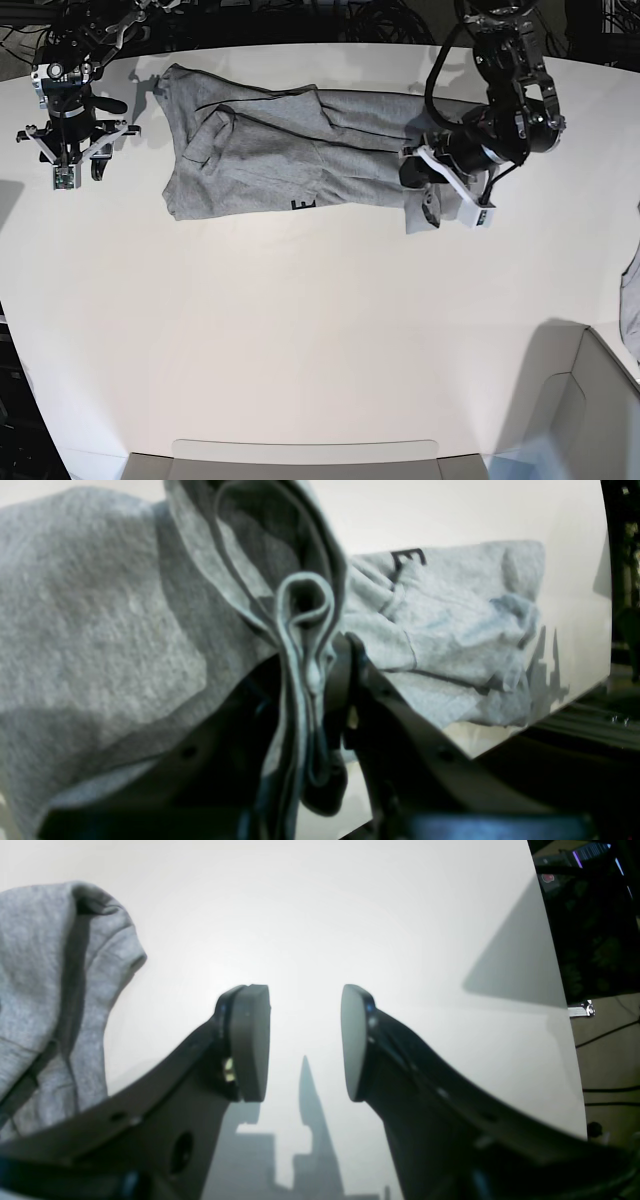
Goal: Fold the T-shirt properly
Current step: 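Grasp the strip end with the left gripper and fold it inward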
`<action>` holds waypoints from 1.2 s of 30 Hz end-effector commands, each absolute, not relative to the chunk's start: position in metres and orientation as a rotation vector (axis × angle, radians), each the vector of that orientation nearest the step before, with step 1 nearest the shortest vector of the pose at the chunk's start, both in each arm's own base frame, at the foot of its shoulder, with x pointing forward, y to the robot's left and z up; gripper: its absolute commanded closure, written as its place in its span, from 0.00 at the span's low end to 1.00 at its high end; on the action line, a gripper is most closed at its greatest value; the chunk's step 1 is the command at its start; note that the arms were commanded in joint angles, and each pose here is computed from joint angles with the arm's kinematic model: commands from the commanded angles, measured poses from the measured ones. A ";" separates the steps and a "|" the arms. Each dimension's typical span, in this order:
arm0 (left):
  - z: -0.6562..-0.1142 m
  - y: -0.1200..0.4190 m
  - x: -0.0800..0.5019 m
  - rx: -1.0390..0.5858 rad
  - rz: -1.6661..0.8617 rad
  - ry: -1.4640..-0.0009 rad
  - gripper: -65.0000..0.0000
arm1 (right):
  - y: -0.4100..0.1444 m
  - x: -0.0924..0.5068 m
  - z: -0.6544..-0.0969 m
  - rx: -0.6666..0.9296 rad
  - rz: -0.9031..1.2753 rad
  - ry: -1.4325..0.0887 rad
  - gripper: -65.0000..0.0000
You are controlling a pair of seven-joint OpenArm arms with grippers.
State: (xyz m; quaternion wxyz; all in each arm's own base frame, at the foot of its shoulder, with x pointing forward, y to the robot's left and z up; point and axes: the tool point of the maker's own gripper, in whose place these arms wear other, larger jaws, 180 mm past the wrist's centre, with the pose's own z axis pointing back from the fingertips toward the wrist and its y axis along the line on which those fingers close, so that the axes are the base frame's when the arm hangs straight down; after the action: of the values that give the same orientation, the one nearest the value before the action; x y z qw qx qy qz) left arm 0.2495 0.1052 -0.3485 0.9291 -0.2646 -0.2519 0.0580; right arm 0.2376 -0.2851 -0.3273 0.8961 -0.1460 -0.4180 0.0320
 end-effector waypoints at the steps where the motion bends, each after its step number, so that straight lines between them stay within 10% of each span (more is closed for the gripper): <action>1: -0.339 0.103 0.256 -0.558 0.116 -0.554 1.00 | -0.284 0.245 -0.316 -0.306 0.084 -0.916 0.63; 8: -0.342 0.096 0.257 -0.581 0.132 -0.543 1.00 | -0.284 0.245 -0.316 -0.306 0.084 -0.916 0.63; 15: -0.341 0.094 0.257 -0.591 0.139 -0.547 0.61 | -0.284 0.243 -0.317 -0.305 0.085 -0.911 0.63; 26: -0.330 0.075 0.260 -0.653 0.156 -0.577 0.66 | -0.284 0.243 -0.317 -0.305 0.085 -0.911 0.63; 36: -0.321 0.086 0.261 -0.610 0.139 -0.612 0.97 | -0.283 0.245 -0.316 -0.302 0.082 -0.918 0.63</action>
State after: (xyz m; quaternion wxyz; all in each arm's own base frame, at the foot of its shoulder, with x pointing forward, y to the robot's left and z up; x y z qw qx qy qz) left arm 0.2561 0.0853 -0.3289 0.9114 -0.2921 -0.2819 0.0676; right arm 0.2380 -0.2847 -0.3278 0.8958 -0.1446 -0.4191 0.0317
